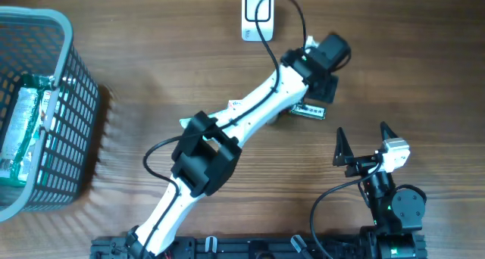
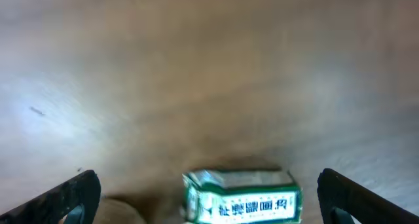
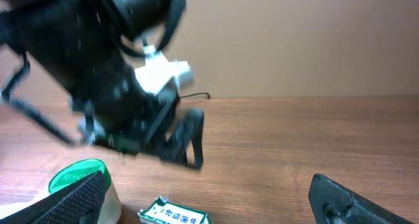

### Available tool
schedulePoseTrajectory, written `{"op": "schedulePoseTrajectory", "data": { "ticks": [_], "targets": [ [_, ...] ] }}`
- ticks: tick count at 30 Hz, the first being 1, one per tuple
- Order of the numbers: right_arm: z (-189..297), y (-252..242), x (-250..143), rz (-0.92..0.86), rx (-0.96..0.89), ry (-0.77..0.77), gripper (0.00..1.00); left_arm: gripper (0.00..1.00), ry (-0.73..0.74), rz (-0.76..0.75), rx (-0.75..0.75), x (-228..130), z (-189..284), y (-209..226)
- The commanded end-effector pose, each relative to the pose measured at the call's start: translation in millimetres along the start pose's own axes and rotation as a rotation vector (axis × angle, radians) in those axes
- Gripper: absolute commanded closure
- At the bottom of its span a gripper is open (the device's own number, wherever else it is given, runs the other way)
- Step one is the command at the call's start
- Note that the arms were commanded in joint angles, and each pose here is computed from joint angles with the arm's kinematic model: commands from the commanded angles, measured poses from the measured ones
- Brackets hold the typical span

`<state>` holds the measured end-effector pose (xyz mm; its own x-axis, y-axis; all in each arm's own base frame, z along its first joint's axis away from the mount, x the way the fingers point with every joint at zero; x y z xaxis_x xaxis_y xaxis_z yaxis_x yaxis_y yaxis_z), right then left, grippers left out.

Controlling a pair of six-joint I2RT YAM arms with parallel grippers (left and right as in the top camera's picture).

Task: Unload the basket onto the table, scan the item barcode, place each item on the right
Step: 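Carry the small green box past the scanner and set it right of the jar, then reach the left gripper into the basket and grasp the large green-white bag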

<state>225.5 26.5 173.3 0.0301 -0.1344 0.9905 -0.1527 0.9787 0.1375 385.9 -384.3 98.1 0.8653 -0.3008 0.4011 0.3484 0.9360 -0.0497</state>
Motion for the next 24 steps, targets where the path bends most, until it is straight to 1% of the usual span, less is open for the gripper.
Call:
{"op": "schedulePoseTrajectory", "data": {
  "ticks": [1,3,5,6,7,8,9,11,12,13,14,15,17,18,21,24],
  "targets": [
    [0,-1,2,0.007,-0.009,-0.013,0.00,0.00,-0.224,0.030,0.005,79,80,37],
    [0,-1,2,0.007,-0.009,-0.013,0.00,0.00,-0.294,0.063,0.044,98,122,66],
    [0,-1,2,0.007,-0.009,-0.013,0.00,0.00,-0.371,0.133,0.168,107,176,116],
    [0,-1,2,0.007,-0.009,-0.013,0.00,0.00,-0.405,0.171,0.232,107,202,141],
    [0,-1,2,0.007,-0.009,-0.013,0.00,0.00,-0.444,0.248,0.317,102,236,176],
    [0,-1,2,0.007,-0.009,-0.013,0.00,0.00,-0.465,0.307,0.369,96,257,200],
    [0,-1,2,0.007,-0.009,-0.013,0.00,0.00,-0.494,0.399,0.430,86,284,232],
    [0,-1,2,0.007,-0.009,-0.013,0.00,0.00,-0.534,0.638,0.522,56,330,298],
    [0,-1,2,0.007,-0.009,-0.013,0.00,0.00,-0.547,0.837,0.565,29,350,338],
    [0,-1,2,0.007,-0.009,-0.013,0.00,0.00,-0.549,1.079,0.609,-5,365,376],
    [0,-1,2,0.007,-0.009,-0.013,0.00,0.00,-0.523,1.335,0.642,-44,374,407],
    [0,-1,2,0.007,-0.009,-0.013,0.00,0.00,-0.494,1.499,0.651,-70,377,429],
    [0,-1,2,0.007,-0.009,-0.013,0.00,0.00,-0.414,1.662,0.566,-100,371,463],
    [0,-1,2,0.007,-0.009,-0.013,0.00,0.00,-0.369,1.777,0.555,-124,367,485],
    [0,-1,2,0.007,-0.009,-0.013,0.00,0.00,-0.257,1.921,0.661,-179,356,518],
    [0,-1,2,0.007,-0.009,-0.013,0.00,0.00,-0.060,1.996,0.806,-235,329,532]
  ]
}}
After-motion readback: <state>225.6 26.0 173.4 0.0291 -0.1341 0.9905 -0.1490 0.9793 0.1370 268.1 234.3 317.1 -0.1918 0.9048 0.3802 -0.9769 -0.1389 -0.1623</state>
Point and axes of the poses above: each gripper's point midway between its finger pads, its own z axis back along the fingers, its own y axis along the line the jaws close on, x = y × z, the point moved 2 cm from there along z, back along the fingers, and after that the axes turned 3 degrees about -z, right-handed, at the moved point
